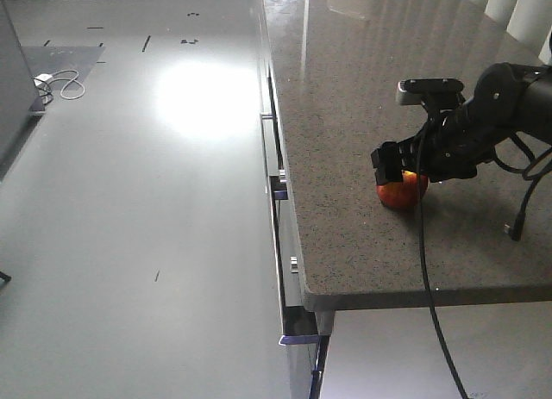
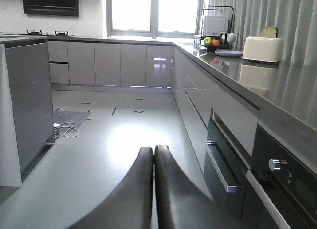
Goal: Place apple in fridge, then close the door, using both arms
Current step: 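Lower the right gripper onto the apple and close it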
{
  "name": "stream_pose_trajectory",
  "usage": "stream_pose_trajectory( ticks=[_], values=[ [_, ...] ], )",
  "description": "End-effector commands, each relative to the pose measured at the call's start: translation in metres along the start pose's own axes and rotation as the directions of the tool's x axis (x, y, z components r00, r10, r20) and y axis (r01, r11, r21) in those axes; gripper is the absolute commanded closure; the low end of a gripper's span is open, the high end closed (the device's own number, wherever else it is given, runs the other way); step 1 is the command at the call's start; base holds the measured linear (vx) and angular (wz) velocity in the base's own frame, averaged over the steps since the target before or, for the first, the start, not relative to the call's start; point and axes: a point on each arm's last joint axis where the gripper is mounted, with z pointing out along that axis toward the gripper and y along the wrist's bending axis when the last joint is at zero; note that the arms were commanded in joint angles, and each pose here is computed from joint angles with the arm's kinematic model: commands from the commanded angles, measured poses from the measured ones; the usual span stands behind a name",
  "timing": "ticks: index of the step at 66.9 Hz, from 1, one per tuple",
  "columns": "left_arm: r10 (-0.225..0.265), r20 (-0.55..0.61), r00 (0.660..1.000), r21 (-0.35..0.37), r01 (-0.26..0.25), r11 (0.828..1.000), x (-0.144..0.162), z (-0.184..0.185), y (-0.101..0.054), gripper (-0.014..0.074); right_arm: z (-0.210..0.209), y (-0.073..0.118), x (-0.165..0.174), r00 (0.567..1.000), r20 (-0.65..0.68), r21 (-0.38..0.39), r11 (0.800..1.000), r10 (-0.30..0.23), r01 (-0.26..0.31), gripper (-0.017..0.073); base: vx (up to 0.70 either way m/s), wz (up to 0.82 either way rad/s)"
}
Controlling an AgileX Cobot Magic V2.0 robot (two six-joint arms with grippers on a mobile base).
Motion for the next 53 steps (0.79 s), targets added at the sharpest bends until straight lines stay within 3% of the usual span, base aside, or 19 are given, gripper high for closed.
stream_pose_trajectory(
  ticks=[1,24,53],
  values=[
    [-0.010,0.108,0.994,0.014,0.008,1.000,-0.013,-0.002,-0.002,0.0600,-0.019,-0.001,-0.020,0.993,0.092,0.020,0.997,0.070,-0.072,-0.0035,0.00,0.00],
    [-0.010,0.108,0.994,0.014,0.008,1.000,-0.013,-0.002,-0.002,0.0600,-0.004,-0.002,-0.028,0.994,0.054,0.022,0.996,0.090,-0.092,-0.0004,0.00,0.00],
    [-0.010,0.108,0.994,0.014,0.008,1.000,-0.013,-0.002,-0.002,0.0600,-0.020,0.000,-0.023,0.994,-0.002,0.021,0.993,0.113,-0.113,0.0304,0.00,0.00]
  ],
)
